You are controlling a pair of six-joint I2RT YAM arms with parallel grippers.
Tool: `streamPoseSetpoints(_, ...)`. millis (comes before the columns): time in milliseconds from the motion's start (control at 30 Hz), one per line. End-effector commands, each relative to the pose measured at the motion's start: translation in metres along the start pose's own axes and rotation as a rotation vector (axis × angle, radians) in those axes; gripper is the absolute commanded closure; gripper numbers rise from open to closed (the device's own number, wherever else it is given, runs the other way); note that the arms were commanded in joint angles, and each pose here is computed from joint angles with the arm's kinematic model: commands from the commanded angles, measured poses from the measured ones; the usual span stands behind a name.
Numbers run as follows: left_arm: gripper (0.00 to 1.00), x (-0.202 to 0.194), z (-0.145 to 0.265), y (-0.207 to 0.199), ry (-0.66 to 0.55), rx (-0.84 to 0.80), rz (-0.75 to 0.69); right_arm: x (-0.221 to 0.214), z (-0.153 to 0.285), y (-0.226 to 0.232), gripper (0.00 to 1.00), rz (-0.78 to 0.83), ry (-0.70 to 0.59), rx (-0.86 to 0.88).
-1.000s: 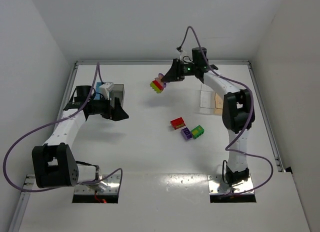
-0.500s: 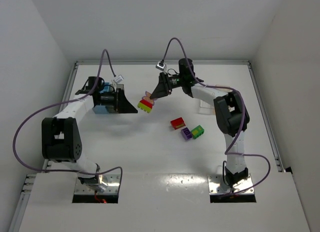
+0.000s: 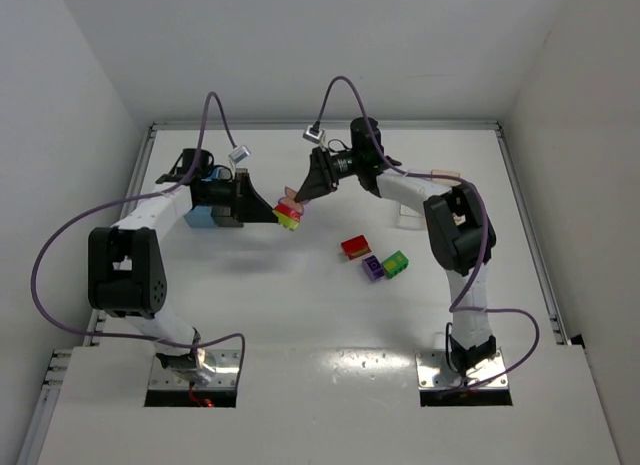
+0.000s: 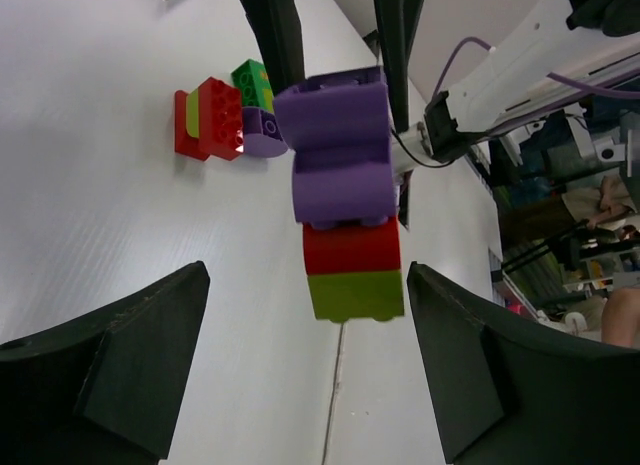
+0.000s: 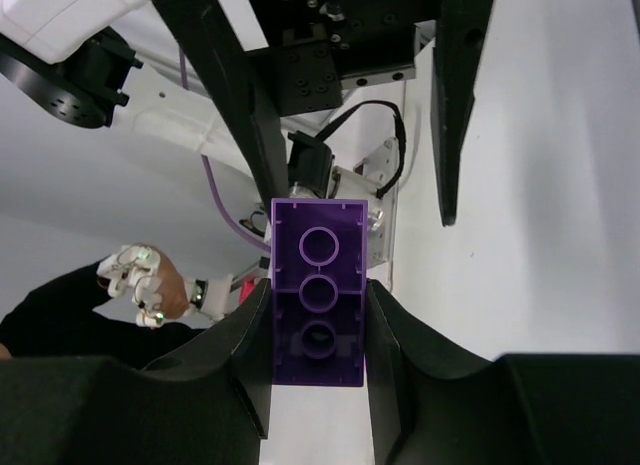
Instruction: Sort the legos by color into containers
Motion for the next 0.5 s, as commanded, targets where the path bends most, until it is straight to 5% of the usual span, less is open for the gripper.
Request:
streamPoseSetpoints(0,0.14,0.018,-0.002,-0.009,-0.035,-0.067,-0.080,0.007,-0.006,0.024,1.00,0.123,0.034,0.033)
streamPoseSetpoints(467,0.86,0.008,-0.002,-0.012,-0.040,-0.087,-0.070,0.019,-0.007,0.020,1.00,0.135,0.003,0.022)
Point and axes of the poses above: each gripper's point midway between its finger pads, its own z axis back along the fingers, its own y axis along the line the jaws close on, x = y × z, the point moved 1 cm from there along z, back along the fingers, and after that the axes turned 15 degrees about -z, right-handed, at the moved point
